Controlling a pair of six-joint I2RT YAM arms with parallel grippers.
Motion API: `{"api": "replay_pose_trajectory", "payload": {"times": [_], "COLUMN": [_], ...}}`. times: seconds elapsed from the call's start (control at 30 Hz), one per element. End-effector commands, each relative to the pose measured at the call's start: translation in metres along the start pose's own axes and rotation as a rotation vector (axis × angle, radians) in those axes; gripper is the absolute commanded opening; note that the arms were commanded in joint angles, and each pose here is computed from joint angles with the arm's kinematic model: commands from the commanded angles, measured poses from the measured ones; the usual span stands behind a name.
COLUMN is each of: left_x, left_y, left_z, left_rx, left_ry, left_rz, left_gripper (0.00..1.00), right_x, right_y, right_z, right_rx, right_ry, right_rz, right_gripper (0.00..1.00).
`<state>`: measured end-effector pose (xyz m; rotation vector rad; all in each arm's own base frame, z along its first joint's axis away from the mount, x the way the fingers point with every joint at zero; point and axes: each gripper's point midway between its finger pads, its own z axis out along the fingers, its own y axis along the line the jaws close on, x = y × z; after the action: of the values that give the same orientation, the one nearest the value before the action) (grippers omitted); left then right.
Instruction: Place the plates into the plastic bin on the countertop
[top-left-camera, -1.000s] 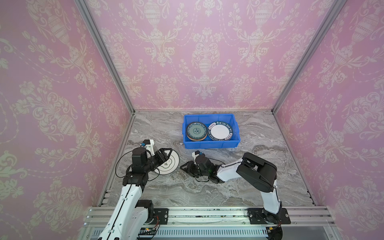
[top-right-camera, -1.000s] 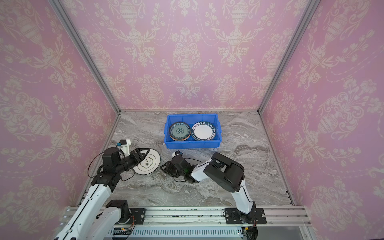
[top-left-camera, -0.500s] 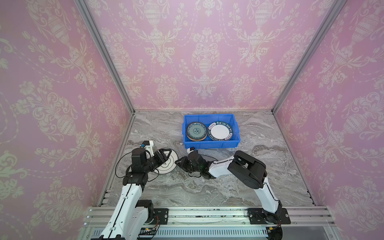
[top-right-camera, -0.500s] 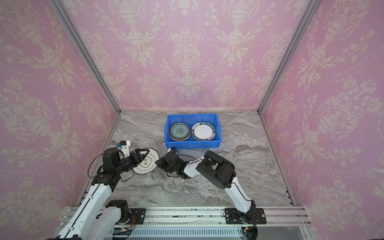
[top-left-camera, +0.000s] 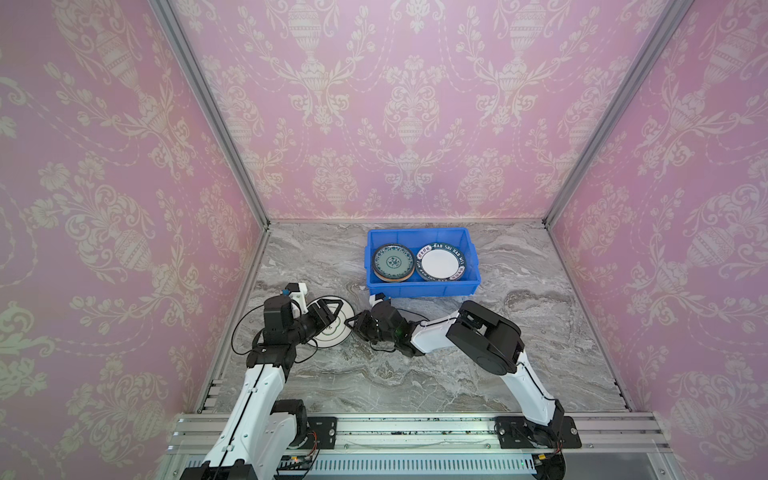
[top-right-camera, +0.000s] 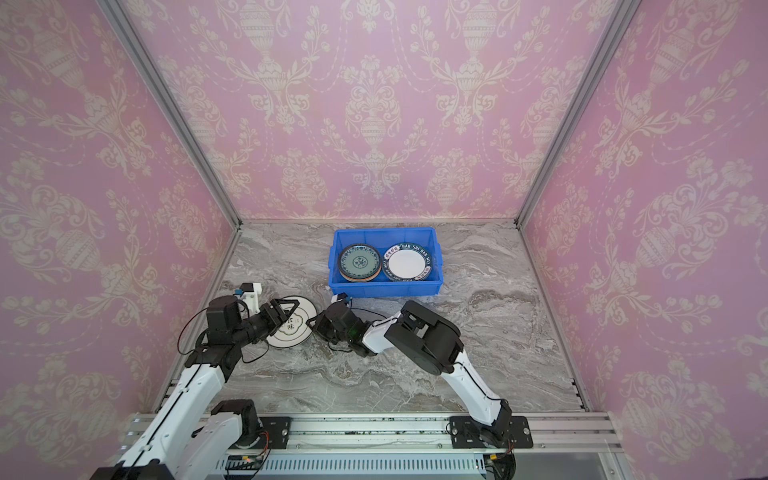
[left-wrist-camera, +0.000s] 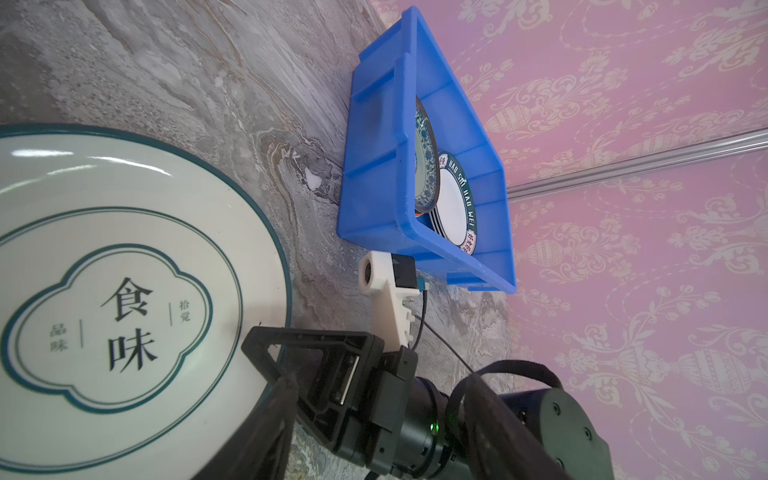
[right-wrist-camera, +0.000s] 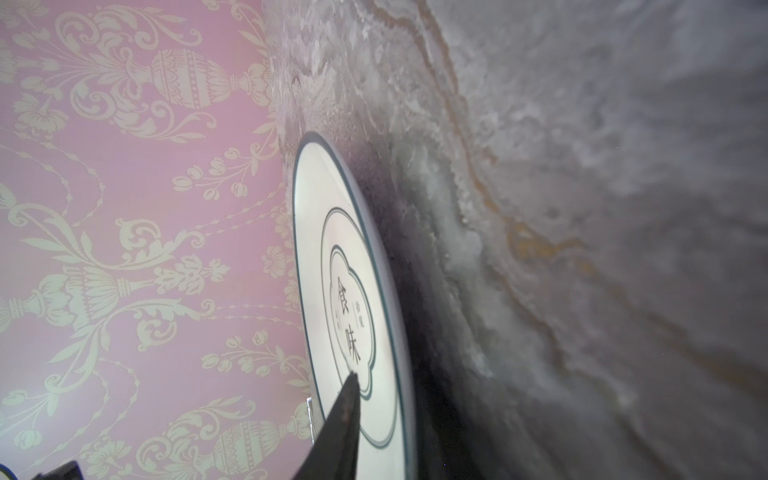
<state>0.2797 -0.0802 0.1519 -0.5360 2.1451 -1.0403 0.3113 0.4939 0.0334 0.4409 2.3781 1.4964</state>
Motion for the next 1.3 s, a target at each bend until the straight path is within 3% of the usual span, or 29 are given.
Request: {"api": "replay_pose_trajectory", "payload": {"times": [0.0, 0.17, 0.27, 0.43, 0.6, 0.77, 0.9, 1.07, 1.27], "left_x": [-0.002, -0.003, -0.005, -0.016, -0.032, -0.046, -0.058, -0.063, -0.052], "left_y": [-0.002, -0.004, -0.006, -0.018, -0.035, -0.049, -0.068, -0.102, -0.154], "left_z": [0.0, 0.0, -0.002, -0.007, -0.01, -0.005, 0.002, 0.023, 0.06], "left_rx": [0.016, 0.021, 0.022, -0.003, 0.01, 0.023, 0.044, 0.084, 0.207], "left_ry": [0.002, 0.0, -0.004, -0.006, -0.018, -0.014, -0.006, 0.042, 0.15], "left_rz": [0.035, 0.039, 0.046, 0.076, 0.1, 0.115, 0.144, 0.198, 0.233], "left_gripper": [0.66, 0.66, 0.67, 0.67, 0.67, 0.68, 0.68, 0.69, 0.66], "right_x": [0.008, 0.007, 0.012, 0.015, 0.04, 0.05, 0.029, -0.027, -0.104], "right_y": [-0.038, -0.026, -0.039, -0.034, -0.03, -0.021, -0.008, 0.023, 0.059], "right_z": [0.004, 0.0, -0.012, -0.044, -0.076, -0.133, -0.193, -0.267, -0.321], "right_rx": [0.101, 0.065, 0.115, 0.118, 0.139, 0.151, 0.222, 0.286, 0.181], "right_ry": [0.02, 0.018, 0.038, 0.065, 0.296, 0.368, 0.293, 0.115, -0.063], "right_rz": [0.025, 0.014, 0.003, -0.034, -0.115, -0.177, -0.255, -0.332, -0.28], "right_gripper": [0.23, 0.1, 0.0, 0.0, 0.0, 0.0, 0.0, 0.0, 0.0]}}
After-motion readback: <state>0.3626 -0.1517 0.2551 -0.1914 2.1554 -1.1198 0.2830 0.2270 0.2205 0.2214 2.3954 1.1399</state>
